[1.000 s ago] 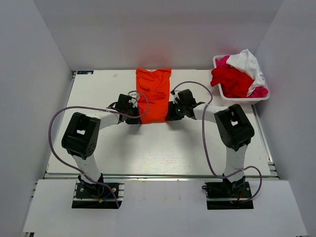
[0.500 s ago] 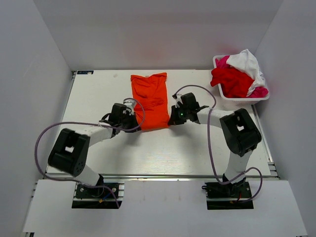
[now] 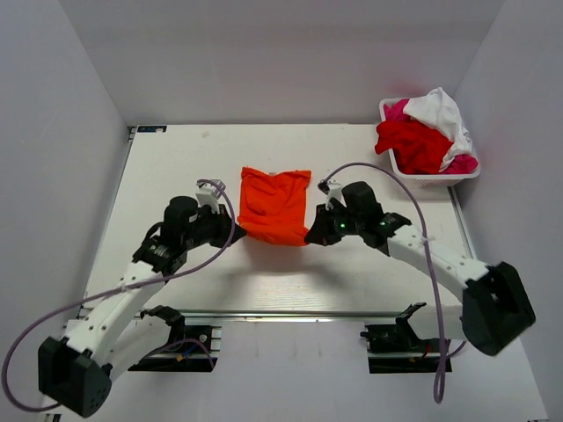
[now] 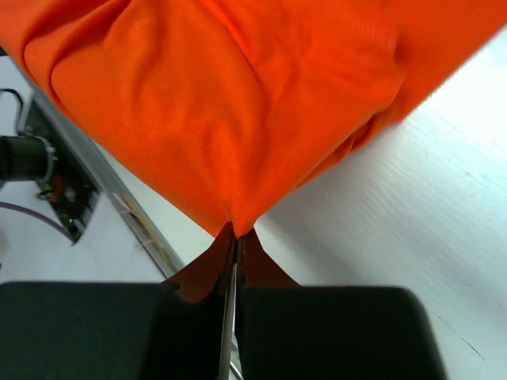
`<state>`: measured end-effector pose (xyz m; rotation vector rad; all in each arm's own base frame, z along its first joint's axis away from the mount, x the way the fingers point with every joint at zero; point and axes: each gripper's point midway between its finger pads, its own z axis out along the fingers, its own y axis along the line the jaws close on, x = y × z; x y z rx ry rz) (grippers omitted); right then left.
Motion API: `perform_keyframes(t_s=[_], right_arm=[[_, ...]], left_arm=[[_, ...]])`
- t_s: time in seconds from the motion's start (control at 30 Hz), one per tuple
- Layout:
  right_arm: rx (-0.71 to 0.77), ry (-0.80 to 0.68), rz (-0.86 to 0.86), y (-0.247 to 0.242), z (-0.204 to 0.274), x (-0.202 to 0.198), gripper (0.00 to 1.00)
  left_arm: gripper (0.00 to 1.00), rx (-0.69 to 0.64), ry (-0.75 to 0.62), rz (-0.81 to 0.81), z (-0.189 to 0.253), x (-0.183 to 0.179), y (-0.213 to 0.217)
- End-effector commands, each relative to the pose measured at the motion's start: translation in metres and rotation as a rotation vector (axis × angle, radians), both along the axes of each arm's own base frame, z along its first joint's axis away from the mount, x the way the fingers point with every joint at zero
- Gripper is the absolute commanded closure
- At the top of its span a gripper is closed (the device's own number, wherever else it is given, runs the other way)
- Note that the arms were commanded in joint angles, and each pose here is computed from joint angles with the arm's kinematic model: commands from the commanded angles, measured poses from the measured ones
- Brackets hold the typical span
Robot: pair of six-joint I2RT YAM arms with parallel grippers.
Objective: Fold and stack the t-shirts
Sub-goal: Fold the long partially folded tshirt into a neat square
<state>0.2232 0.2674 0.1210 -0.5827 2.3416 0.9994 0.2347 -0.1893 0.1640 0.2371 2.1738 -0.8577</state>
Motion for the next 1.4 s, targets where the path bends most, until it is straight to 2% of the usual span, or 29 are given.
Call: perform_keyframes(t_s=[0.0, 0.07, 0.2, 0.27, 0.4, 0.5, 0.6, 0.7, 1.0, 1.2, 1.33, 1.37], right_arm=[[0.08, -0.121, 0.013, 0.001, 0.055, -0.002, 1.0], [0.136, -0.197, 0.03, 0.007, 0.086, 0.001, 1.0], [0.119, -0.24, -0.003, 0.009, 0.101, 0.021, 1.0], [0.092, -0.227, -0.039, 0.013, 0.098, 0.036, 1.0], [0.067, -0.195, -0.067, 0.024, 0.113, 0.06, 1.0], [-0.013, -0.13, -0.105, 0.024, 0.087, 0.076, 1.0], [-0.048, -0.119, -0.154, 0.024, 0.084, 0.096, 1.0], [-0.064, -0.087, -0.179, 0.025, 0.078, 0.109, 1.0], [-0.11, -0.008, -0.25, 0.012, 0.048, 0.128, 1.0], [-0.123, 0.019, -0.282, 0.01, 0.032, 0.151, 1.0], [-0.126, 0.051, -0.29, 0.011, 0.02, 0.161, 1.0], [-0.137, 0.058, -0.306, 0.009, 0.014, 0.166, 1.0]], left_arm=[[1.0, -0.021, -0.072, 0.027, 0.037, -0.003, 0.006], [1.0, -0.043, -0.102, 0.031, 0.047, 0.002, 0.004], [1.0, -0.048, -0.143, 0.13, 0.066, 0.03, 0.007], [1.0, -0.031, -0.195, 0.226, 0.082, 0.049, 0.019], [1.0, 0.037, -0.16, 0.321, 0.073, 0.079, 0.029], [1.0, 0.065, -0.116, 0.318, 0.057, 0.098, 0.021], [1.0, 0.119, -0.103, 0.365, 0.048, 0.118, 0.024], [1.0, 0.143, -0.117, 0.395, 0.052, 0.133, 0.026], [1.0, 0.202, -0.058, 0.373, 0.014, 0.166, 0.012], [1.0, 0.223, -0.074, 0.381, 0.011, 0.187, 0.008], [1.0, 0.234, -0.063, 0.367, -0.002, 0.203, 0.0], [1.0, 0.254, -0.032, 0.362, -0.017, 0.206, -0.001]])
